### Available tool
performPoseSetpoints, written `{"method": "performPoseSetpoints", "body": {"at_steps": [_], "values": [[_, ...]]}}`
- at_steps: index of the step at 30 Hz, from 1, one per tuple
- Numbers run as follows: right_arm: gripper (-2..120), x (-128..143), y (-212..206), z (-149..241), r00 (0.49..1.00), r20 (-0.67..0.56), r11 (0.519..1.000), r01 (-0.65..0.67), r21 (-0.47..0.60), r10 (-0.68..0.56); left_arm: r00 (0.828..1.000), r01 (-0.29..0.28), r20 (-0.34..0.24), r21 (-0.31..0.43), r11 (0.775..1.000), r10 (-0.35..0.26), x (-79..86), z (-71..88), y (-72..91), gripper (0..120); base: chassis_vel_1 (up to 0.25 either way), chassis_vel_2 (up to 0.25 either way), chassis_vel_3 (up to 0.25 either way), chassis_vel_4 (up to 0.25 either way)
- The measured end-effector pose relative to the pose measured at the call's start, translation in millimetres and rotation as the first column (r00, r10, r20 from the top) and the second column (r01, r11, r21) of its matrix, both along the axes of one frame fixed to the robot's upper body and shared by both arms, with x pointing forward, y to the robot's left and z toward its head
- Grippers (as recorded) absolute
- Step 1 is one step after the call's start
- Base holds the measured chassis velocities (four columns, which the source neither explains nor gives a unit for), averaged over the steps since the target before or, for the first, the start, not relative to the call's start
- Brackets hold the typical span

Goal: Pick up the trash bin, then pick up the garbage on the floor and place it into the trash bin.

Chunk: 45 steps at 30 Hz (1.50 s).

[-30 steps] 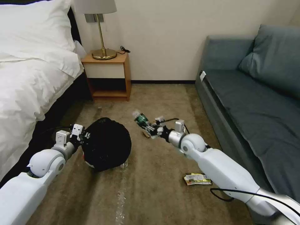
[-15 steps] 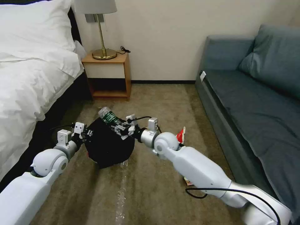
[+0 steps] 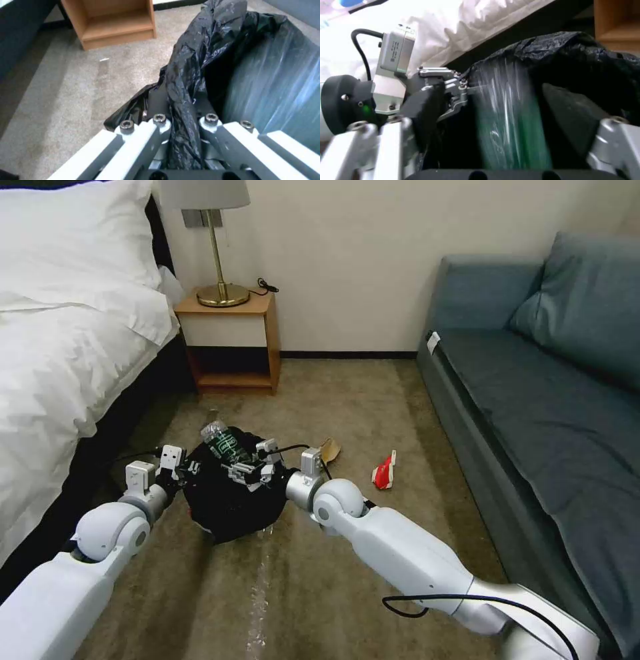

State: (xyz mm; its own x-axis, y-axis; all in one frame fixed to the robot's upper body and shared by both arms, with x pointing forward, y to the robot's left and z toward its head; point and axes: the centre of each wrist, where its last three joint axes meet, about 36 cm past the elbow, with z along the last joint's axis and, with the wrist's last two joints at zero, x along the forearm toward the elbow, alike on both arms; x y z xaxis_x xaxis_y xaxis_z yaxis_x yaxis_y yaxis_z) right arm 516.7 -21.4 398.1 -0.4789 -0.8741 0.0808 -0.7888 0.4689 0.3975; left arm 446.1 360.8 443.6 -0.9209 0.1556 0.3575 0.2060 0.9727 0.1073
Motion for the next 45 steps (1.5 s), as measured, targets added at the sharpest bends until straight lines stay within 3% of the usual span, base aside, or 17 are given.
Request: {"method": "performPoseSetpoints", "body": {"at_steps": [6, 16, 22, 26, 30, 39, 45], "values": [[98, 1, -5, 3, 1.0, 0.007, 1.0, 0.004, 0.008, -0.004, 1.0, 0.0, 0.003, 0.002, 1.0, 0.0, 1.1, 1.9, 0.5, 4, 0.0, 0.0, 0.0, 0.0], [100, 14, -27, 17, 0.999, -0.004, 0.999, 0.035, 0.017, -0.035, 1.0, -0.017, 0.004, 0.019, 1.0, 0.017, 2.3, 4.7, 11.0, 4, 0.0, 0.0, 0.0, 0.0], [100, 31, -73, 1, 0.992, 0.028, 0.989, 0.126, -0.072, -0.125, 1.0, -0.026, 0.009, 0.033, 0.999, 0.026, 1.3, 8.6, 18.4, 4, 0.0, 0.0, 0.0, 0.0], [100, 38, -120, -23, 0.977, 0.05, 0.962, 0.211, -0.175, -0.205, 0.999, -0.032, 0.011, 0.039, 0.999, 0.032, 0.8, 10.6, 23.0, 4, 0.0, 0.0, 0.0, 0.0], [100, 37, -182, -52, 0.957, 0.077, 0.903, 0.29, -0.318, -0.28, 0.999, -0.03, 0.017, 0.041, 0.999, 0.03, 1.4, 13.4, 23.6, 4, 0.0, 0.0, 0.0, 0.0], [100, 8, -243, -109, 0.933, 0.105, 0.821, 0.353, -0.449, -0.345, 1.0, -0.023, 0.018, 0.039, 0.999, 0.022, -1.2, 8.7, 22.6, 4, 0.0, 0.0, 0.0, 0.0], [100, -2, -259, -128, 0.93, 0.086, 0.796, 0.353, -0.492, -0.358, 1.0, -0.013, 0.019, 0.057, 0.998, 0.012, -1.5, 13.1, 24.8, 4, 0.0, 0.0, 0.0, 0.0]]}}
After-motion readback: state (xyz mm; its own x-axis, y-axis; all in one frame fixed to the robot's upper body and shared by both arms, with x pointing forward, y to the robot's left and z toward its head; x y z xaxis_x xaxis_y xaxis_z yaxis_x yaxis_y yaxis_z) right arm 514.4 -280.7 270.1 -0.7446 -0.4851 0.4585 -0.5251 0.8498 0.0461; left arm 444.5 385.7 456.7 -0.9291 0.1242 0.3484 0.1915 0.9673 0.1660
